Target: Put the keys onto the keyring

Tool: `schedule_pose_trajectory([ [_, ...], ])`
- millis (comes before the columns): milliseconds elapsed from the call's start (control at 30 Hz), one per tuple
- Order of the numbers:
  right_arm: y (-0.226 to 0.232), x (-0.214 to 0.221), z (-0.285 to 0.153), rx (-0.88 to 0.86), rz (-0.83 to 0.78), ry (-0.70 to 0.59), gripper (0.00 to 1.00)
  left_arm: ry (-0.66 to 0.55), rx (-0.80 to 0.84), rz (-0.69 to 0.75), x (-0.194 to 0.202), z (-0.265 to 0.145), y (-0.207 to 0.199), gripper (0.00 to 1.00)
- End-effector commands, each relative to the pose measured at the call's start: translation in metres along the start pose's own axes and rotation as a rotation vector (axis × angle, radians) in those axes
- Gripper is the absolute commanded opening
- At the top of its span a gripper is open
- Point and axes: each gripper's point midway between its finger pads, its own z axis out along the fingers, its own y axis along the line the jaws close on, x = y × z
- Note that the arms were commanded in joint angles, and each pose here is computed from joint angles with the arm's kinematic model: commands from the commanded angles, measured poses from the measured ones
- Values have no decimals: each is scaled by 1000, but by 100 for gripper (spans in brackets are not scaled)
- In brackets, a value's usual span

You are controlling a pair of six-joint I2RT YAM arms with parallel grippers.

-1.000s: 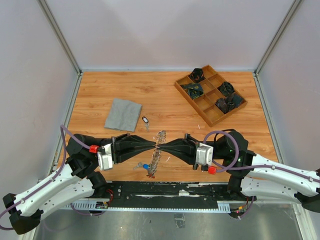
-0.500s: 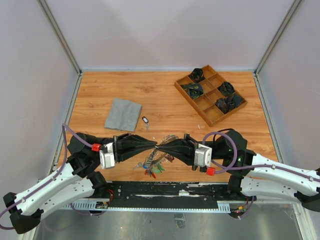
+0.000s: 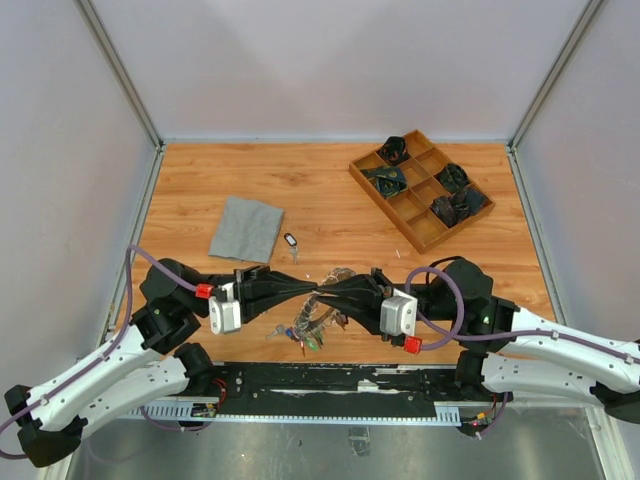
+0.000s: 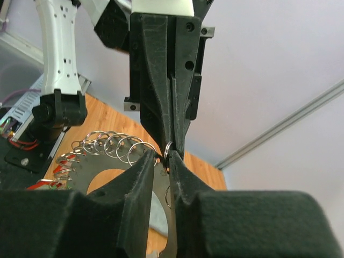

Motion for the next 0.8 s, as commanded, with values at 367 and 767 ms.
schedule_pose_trajectory([
  [367,-9,51,-43,22,-6,435,25,334,91,-65,48,-10,-3,0],
  [767,9,79,-33,-29,101,525,26,526,106,-121,81,-20,-1,0],
])
